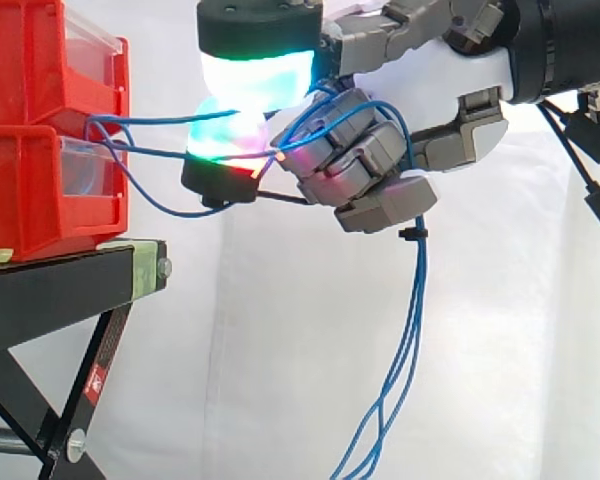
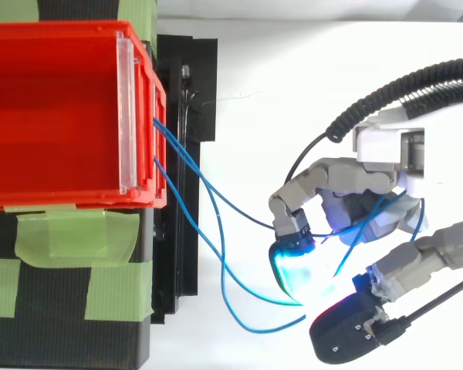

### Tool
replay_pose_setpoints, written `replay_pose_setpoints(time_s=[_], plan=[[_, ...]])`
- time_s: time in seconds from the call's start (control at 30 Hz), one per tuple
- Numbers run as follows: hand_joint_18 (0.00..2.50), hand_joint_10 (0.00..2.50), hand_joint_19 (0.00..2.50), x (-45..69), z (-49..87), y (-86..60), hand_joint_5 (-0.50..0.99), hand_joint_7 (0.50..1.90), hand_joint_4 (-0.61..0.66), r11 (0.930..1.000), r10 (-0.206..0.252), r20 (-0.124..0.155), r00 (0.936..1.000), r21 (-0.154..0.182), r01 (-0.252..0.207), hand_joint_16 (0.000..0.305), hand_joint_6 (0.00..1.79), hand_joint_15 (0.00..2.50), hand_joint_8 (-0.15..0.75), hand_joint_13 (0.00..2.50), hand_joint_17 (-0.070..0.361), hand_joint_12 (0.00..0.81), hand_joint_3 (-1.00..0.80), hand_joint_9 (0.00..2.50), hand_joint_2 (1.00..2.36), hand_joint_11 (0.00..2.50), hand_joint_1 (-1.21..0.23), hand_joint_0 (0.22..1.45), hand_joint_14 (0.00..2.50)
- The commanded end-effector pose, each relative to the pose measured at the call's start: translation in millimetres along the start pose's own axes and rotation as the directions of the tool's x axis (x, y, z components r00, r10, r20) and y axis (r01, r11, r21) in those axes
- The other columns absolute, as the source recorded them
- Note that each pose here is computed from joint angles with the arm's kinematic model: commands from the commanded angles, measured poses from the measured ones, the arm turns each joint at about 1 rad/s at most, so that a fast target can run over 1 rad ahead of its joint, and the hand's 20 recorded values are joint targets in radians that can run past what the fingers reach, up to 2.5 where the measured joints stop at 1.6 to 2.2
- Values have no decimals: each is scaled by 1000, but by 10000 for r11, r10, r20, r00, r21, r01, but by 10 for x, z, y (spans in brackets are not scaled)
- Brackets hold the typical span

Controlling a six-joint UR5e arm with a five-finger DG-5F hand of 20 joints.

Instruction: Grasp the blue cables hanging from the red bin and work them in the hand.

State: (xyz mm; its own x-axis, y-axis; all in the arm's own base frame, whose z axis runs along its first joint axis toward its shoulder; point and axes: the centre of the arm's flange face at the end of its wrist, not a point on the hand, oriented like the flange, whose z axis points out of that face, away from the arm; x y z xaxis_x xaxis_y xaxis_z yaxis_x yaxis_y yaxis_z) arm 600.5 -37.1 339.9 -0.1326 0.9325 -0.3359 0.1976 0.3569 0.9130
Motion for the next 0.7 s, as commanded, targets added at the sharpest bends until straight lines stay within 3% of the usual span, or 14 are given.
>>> replay_pose_setpoints(time_s=[0.0, 0.67], plan=[[1156, 2500, 1465, -1, 1, 4, 38, 1285, 213, 10000, -4, 1, 10000, -9, 4, 49, 1210, 2114, 377, 575, 109, 431, -288, 414, 1025, 2500, -603, 913, 2500], [1137, 2500, 1465, -1, 1, 4, 38, 1275, 214, 10000, -4, 1, 10000, -9, 4, 47, 1210, 2102, 375, 574, 106, 430, -283, 413, 1026, 2500, -602, 911, 2500]])
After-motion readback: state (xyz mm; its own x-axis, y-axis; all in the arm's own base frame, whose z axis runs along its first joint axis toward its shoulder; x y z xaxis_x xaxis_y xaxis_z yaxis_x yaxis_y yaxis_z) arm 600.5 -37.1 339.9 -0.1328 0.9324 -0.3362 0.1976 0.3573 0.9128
